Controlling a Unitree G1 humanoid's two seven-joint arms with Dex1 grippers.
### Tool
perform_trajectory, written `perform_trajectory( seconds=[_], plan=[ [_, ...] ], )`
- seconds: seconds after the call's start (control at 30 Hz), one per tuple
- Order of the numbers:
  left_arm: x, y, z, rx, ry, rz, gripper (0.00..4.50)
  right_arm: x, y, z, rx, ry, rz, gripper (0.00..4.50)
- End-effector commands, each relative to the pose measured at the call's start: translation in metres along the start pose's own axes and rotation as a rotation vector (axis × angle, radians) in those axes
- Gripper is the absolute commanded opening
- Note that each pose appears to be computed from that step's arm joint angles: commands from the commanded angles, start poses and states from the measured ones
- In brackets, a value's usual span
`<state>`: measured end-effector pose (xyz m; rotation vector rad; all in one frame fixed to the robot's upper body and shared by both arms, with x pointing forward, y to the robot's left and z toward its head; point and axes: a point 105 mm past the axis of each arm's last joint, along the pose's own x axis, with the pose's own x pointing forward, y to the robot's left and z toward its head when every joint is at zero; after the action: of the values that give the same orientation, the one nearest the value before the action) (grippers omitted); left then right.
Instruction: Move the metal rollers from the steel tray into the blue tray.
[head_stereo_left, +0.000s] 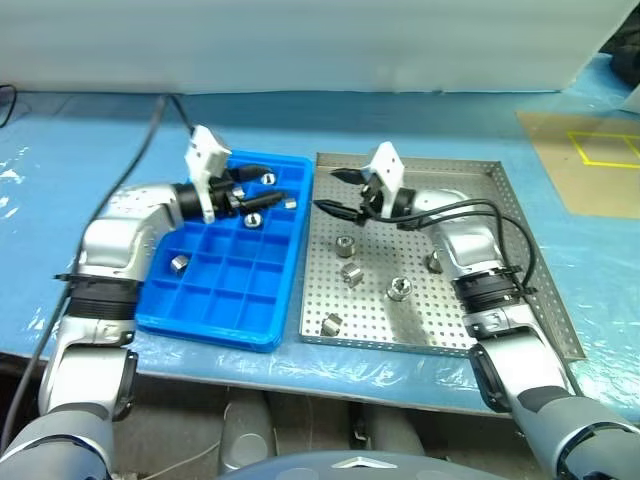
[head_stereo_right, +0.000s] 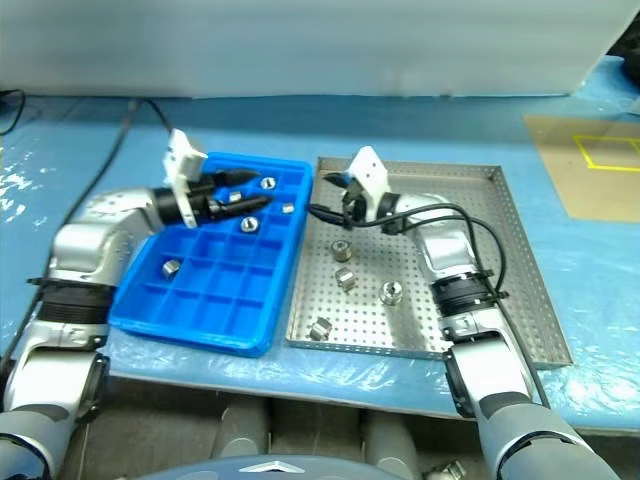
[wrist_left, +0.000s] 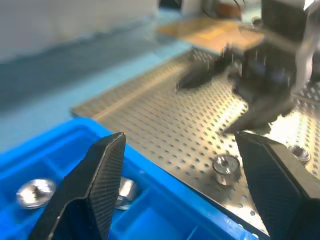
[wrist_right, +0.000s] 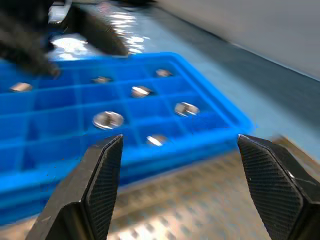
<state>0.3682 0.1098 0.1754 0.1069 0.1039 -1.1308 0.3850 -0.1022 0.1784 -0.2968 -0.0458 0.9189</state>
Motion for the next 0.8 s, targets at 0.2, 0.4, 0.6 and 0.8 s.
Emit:
perform_trajectory(
  seconds=[0.2,0.4,0.6,0.8],
  plan=[
    [0.055,0.003,-0.014,0.080,0.069,-0.142,3.71,-0.074,-0.025,0.008,-0.026,0.009,-0.278,3.77],
    [0.076,-0.011,-0.030,0.099,0.134,-0.248,3.71,-0.097,-0.018,0.005,-0.022,0.047,-0.362,3.77],
    [0.066,-0.002,-0.046,0.132,0.221,-0.234,3.71,-0.107,-0.013,-0.001,-0.008,0.078,-0.403,3.77],
    [0.057,0.001,-0.051,0.150,0.269,-0.250,3.71,-0.106,-0.016,-0.003,-0.008,0.088,-0.413,3.77]
  ],
)
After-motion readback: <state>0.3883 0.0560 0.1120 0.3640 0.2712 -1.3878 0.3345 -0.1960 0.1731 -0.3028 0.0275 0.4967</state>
